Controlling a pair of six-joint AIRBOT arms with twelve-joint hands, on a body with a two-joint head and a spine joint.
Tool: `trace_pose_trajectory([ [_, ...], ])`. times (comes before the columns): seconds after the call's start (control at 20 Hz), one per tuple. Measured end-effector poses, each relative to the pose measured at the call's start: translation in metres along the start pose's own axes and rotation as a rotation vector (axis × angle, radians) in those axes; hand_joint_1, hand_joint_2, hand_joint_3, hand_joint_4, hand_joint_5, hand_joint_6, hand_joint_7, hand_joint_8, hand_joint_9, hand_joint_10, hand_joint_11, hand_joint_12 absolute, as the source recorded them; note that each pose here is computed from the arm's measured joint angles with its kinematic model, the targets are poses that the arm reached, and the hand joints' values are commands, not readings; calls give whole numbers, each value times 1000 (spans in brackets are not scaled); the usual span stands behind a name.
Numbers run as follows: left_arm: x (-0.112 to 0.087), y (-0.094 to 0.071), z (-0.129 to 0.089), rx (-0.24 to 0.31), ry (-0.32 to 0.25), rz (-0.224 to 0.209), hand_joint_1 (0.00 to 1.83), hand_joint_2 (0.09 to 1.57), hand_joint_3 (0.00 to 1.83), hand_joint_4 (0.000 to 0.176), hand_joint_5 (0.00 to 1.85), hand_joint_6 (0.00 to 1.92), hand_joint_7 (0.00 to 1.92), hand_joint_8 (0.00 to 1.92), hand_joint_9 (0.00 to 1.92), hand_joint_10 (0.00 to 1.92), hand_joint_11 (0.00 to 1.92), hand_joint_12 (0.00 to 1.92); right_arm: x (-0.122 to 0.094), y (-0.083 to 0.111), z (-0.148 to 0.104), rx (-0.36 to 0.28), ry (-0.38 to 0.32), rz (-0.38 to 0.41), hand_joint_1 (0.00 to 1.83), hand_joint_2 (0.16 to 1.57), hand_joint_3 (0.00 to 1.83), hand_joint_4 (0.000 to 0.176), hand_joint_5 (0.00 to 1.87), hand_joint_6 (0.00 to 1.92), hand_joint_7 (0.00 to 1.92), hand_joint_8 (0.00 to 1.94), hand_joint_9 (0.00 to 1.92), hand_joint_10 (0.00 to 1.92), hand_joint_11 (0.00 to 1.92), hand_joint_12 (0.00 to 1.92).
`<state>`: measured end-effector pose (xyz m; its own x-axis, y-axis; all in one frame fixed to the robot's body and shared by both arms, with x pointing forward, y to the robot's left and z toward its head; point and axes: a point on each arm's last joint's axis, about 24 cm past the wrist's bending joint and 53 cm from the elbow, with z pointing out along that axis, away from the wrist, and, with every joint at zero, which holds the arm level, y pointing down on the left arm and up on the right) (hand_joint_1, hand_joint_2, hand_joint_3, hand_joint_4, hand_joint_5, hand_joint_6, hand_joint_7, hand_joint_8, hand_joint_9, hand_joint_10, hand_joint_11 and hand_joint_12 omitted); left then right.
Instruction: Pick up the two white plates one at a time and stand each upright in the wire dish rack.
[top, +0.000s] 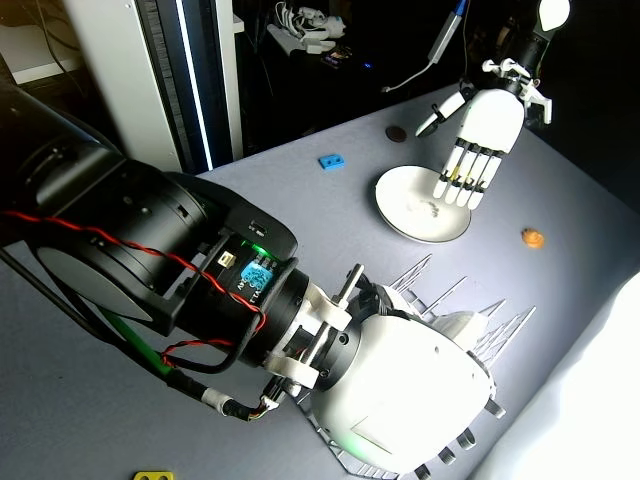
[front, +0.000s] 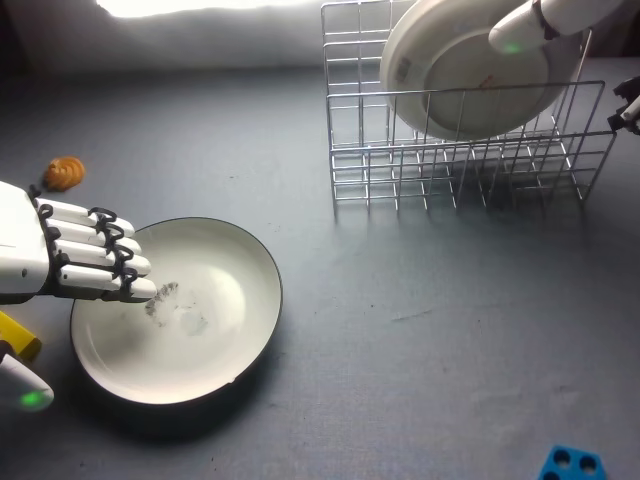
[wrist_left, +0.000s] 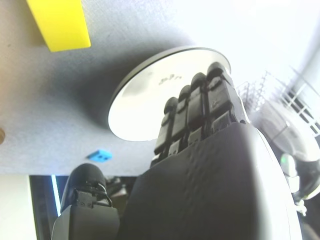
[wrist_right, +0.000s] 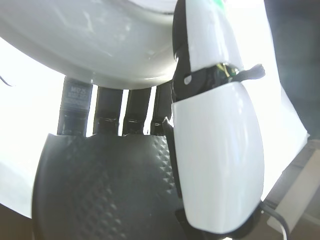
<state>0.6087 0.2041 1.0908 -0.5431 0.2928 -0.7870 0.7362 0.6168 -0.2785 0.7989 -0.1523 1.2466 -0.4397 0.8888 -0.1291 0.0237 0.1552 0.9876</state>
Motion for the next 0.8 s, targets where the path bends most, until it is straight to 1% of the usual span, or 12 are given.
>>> trace_pose_trajectory([
  [0.15,0,0,0,0,0,0,0,1091,0,0,0,0,0,0,0,0,0,0,1,-2,1,-8,-1,-2,1386,1074,0,0,986,980,1073,817,1024,942,948,970],
  [0.2,0,0,0,0,0,0,0,1090,0,0,0,0,0,0,0,0,0,0,2,-2,1,-11,0,-7,1382,1085,3,0,958,1029,1054,867,982,985,923,971],
  [0.3,0,1,0,-1,0,0,0,1091,0,0,0,0,0,0,0,0,0,0,2,-6,2,-2,1,-10,1384,1080,0,0,975,1008,1078,818,983,983,928,952],
  [0.4,0,2,-1,-4,-1,0,0,1089,0,0,0,0,0,0,0,0,0,0,2,-7,2,2,2,-10,1382,1086,1,0,956,1027,1056,843,981,1010,897,969],
  [0.45,-1,3,-2,-5,-1,0,0,1129,13,0,0,0,0,0,0,0,0,0,2,-7,2,2,2,-10,1383,1084,0,0,963,1017,1051,852,996,989,889,953],
  [0.5,-1,3,-2,-6,-1,0,0,1103,0,0,0,0,0,0,0,0,0,0,2,-7,2,3,2,-10,1249,1132,3,0,850,1182,1027,919,945,608,809,927],
  [0.55,-1,3,-2,-6,-1,0,0,1109,3,0,0,0,0,0,0,0,0,0,2,-7,2,4,2,-10,1146,1186,0,0,813,1225,923,448,917,381,713,929],
  [0.6,0,3,-2,-5,-1,-2,0,1095,0,0,0,0,0,0,0,0,0,0,2,-7,2,8,3,-10,1137,1177,4,0,837,1186,977,205,962,231,714,899],
  [0.65,0,3,-2,-5,-1,-5,0,1091,0,0,0,0,0,0,0,0,0,0,2,-7,2,8,3,-9,1203,1127,15,0,891,1133,1023,748,1030,174,753,878],
  [0.7,0,3,-2,-5,-2,-6,0,1093,0,0,0,0,0,0,0,0,0,0,3,-7,2,10,3,-10,1349,1077,7,0,984,998,1073,781,1031,756,859,887],
  [0.75,0,3,-2,-5,-1,-9,0,1100,0,0,0,0,0,0,0,0,0,0,2,-4,2,7,3,-9,1378,1073,0,0,1006,971,1072,827,1016,884,907,918],
  [0.8,0,3,-2,-5,-1,-9,0,1100,0,0,0,0,0,0,0,0,0,0,1,-3,2,5,2,-8,1382,1079,2,0,979,984,1072,867,988,960,928,970],
])
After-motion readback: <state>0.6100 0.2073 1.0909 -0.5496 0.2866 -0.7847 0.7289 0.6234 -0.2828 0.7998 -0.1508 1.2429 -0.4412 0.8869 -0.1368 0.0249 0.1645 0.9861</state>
